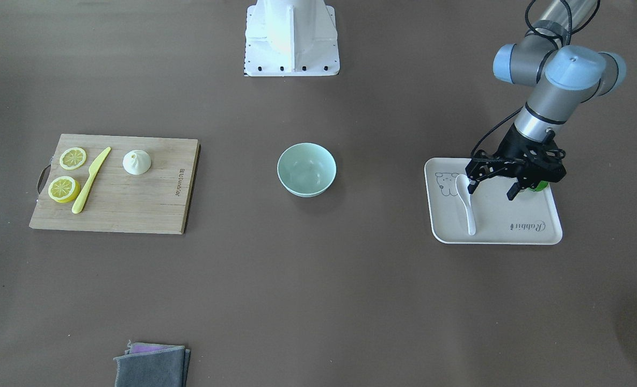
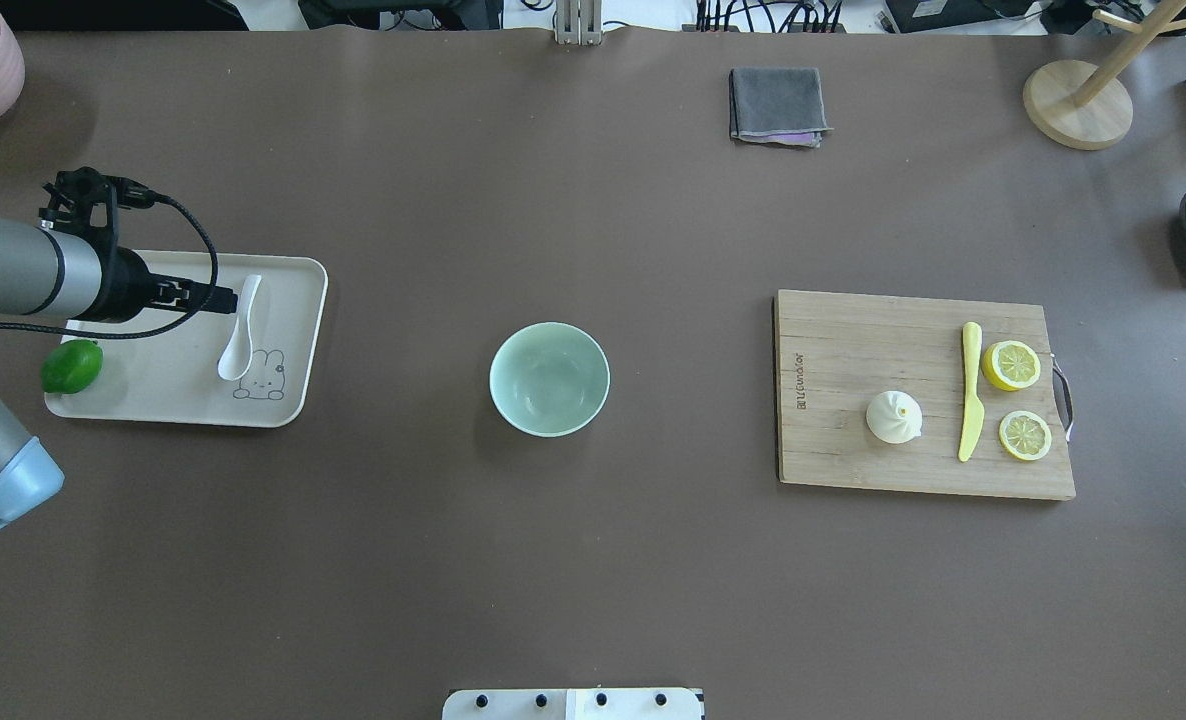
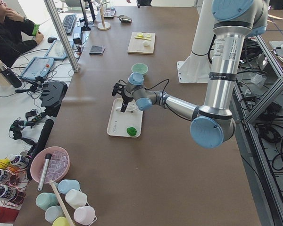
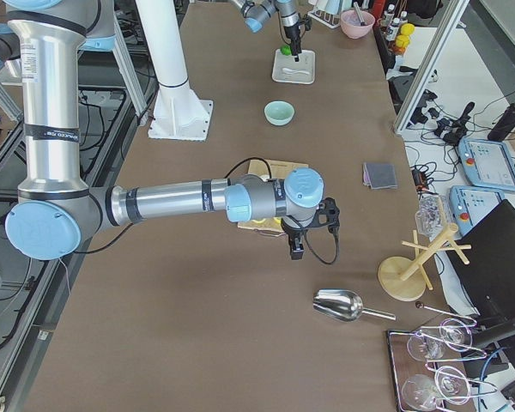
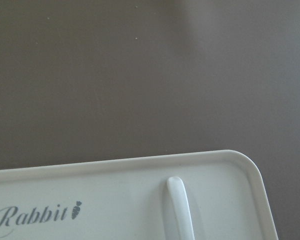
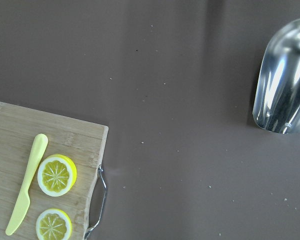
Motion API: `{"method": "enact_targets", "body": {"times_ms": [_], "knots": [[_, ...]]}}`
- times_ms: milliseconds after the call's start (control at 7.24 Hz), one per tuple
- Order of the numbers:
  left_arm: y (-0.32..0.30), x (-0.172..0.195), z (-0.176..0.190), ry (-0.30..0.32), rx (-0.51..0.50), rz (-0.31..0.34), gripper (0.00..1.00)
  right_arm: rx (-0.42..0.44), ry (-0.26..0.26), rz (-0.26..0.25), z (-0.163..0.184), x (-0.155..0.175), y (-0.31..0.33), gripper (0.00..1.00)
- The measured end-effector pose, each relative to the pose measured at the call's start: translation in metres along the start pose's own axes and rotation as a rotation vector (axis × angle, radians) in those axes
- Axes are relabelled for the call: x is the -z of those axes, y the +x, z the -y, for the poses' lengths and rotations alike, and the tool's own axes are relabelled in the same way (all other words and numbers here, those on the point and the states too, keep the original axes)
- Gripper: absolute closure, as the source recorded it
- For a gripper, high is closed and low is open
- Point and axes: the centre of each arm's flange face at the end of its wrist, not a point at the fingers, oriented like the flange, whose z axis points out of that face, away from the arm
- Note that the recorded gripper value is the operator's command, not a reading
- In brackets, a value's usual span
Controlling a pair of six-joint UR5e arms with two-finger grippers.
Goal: Put spoon and bun in bowl
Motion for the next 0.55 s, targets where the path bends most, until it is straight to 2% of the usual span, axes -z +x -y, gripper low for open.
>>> {"method": "enact_targets", "body": {"times_ms": [138, 276, 553], "knots": [[0.004, -0.009, -0.003, -0.003, -0.007, 0.009, 0.12, -0.01, -0.001, 0.003, 0.01, -0.002, -0.014, 0.0], [0.008, -0.017, -0.001, -0.005, -0.011, 0.013, 0.16, -0.016, 0.0, 0.006, 0.017, -0.003, -0.025, 0.0], [0.013, -0.034, 0.007, -0.01, -0.013, 0.023, 0.34, -0.021, 0.001, 0.01, 0.027, -0.003, -0.039, 0.0]]}}
